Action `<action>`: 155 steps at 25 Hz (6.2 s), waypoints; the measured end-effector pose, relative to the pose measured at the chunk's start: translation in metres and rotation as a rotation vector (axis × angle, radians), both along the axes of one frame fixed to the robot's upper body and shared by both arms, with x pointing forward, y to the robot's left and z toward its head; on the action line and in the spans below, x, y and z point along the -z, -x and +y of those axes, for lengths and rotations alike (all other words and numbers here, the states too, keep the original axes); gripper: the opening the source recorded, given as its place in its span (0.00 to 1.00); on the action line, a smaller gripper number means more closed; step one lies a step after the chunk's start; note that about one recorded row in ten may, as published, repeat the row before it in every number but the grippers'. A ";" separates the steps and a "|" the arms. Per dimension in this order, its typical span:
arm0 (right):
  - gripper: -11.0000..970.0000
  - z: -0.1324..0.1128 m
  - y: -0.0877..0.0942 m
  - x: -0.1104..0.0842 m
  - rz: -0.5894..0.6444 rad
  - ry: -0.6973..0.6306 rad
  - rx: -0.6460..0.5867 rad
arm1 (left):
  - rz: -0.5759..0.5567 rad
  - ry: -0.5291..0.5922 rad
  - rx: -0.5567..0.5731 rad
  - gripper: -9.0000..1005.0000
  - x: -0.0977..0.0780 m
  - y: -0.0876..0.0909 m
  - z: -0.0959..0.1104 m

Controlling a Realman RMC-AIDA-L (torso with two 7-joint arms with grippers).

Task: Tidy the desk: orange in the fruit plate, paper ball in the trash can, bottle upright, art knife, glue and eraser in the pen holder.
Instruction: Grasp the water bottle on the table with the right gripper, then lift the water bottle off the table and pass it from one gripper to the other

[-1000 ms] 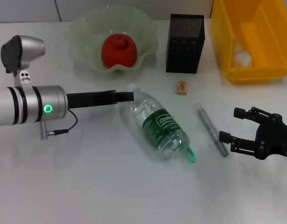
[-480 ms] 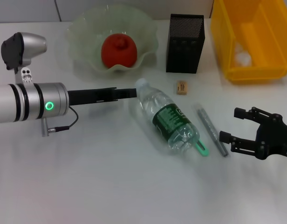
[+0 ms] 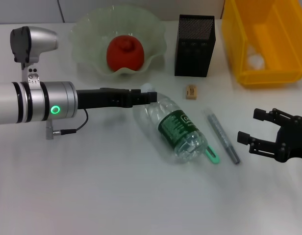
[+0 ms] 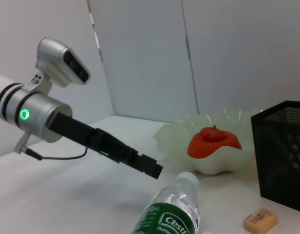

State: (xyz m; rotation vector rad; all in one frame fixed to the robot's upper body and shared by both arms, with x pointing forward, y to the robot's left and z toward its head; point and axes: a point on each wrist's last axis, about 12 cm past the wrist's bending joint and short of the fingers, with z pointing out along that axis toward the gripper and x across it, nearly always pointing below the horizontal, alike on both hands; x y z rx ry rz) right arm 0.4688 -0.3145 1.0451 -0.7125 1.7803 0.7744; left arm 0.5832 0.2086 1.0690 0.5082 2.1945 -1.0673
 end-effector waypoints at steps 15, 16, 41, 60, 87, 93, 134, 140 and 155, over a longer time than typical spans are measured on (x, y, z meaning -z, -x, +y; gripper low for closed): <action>0.87 0.051 -0.085 -0.158 0.476 0.261 0.033 | -0.594 0.043 0.033 0.76 0.004 0.074 0.060; 0.87 0.051 -0.085 -0.158 0.476 0.261 0.033 | -0.594 0.043 0.033 0.76 0.004 0.074 0.060; 0.87 0.207 -0.134 -0.130 0.618 0.808 -0.061 | -0.577 0.025 -0.112 0.76 0.038 0.108 0.088; 0.87 0.229 -0.134 -0.103 0.668 0.773 -0.100 | -0.559 0.029 -0.137 0.75 0.041 0.109 0.089; 0.80 0.245 -0.121 -0.085 0.604 0.824 -0.199 | -0.564 0.036 -0.157 0.75 0.040 0.107 0.091; 0.80 0.242 -0.118 -0.084 0.591 0.792 -0.206 | -0.566 0.043 -0.162 0.75 0.039 0.106 0.091; 0.79 0.078 -0.021 -0.051 -0.128 -0.395 -0.320 | -0.428 0.638 -0.121 0.75 -0.008 0.095 0.069; 0.79 0.086 -0.026 -0.048 -0.099 -0.366 -0.376 | -0.419 0.636 -0.054 0.75 -0.011 0.087 0.056; 0.79 0.095 -0.034 -0.046 -0.081 -0.382 -0.387 | -0.440 0.683 0.003 0.72 -0.018 0.089 0.051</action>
